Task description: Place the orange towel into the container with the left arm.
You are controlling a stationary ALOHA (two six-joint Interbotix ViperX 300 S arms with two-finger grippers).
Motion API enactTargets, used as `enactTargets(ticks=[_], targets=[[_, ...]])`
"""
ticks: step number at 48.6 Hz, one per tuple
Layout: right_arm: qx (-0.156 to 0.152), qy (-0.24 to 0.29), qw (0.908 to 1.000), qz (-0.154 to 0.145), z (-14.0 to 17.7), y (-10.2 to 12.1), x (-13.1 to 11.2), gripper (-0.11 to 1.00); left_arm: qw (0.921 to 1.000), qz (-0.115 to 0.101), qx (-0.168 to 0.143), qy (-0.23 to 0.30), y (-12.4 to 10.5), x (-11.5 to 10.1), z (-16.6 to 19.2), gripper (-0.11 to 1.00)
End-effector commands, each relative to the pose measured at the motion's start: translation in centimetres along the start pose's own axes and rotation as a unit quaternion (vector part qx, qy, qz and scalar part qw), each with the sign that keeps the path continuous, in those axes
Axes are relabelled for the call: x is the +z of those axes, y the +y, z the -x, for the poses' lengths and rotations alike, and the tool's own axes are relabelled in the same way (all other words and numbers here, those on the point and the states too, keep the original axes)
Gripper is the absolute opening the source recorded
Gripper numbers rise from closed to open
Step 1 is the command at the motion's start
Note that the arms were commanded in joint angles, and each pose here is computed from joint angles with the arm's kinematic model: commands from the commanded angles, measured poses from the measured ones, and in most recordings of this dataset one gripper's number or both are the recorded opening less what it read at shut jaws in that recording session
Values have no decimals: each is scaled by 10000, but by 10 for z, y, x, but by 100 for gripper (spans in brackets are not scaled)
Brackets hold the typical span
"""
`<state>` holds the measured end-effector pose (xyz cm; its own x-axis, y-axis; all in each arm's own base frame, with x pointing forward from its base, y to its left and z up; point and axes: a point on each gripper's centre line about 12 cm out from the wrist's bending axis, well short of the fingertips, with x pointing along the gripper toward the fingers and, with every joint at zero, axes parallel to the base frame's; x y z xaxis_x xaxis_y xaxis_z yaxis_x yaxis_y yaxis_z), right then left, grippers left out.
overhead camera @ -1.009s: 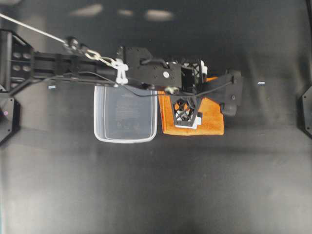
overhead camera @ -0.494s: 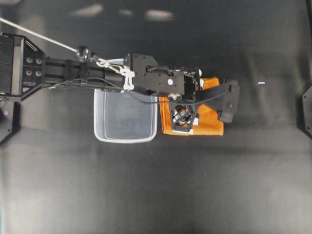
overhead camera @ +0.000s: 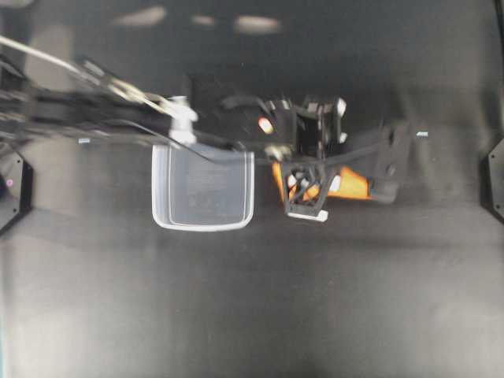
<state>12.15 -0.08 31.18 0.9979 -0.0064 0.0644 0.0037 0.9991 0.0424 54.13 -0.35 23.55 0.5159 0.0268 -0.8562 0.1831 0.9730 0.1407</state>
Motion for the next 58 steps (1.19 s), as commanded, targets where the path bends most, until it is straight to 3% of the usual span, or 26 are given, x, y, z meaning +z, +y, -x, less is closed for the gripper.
enactTargets(ticks=[1,7,14,34,58], targets=[[-6,-54,10000,8,0,0,3,76,9985,9,116,-532,5,21,86,5],[-6,-62,10000,16,0,0,3,76,9999,98,65,-23,9,-6,126,5],[-4,-85,10000,1,0,0,4,76,9986,134,-41,519,2,-45,133,5],[-1,-261,9997,8,-1,0,5,76,9969,419,-8,662,-8,-132,119,5],[-92,-273,9996,1,-1,-2,4,76,9966,505,11,658,-5,-135,103,5]])
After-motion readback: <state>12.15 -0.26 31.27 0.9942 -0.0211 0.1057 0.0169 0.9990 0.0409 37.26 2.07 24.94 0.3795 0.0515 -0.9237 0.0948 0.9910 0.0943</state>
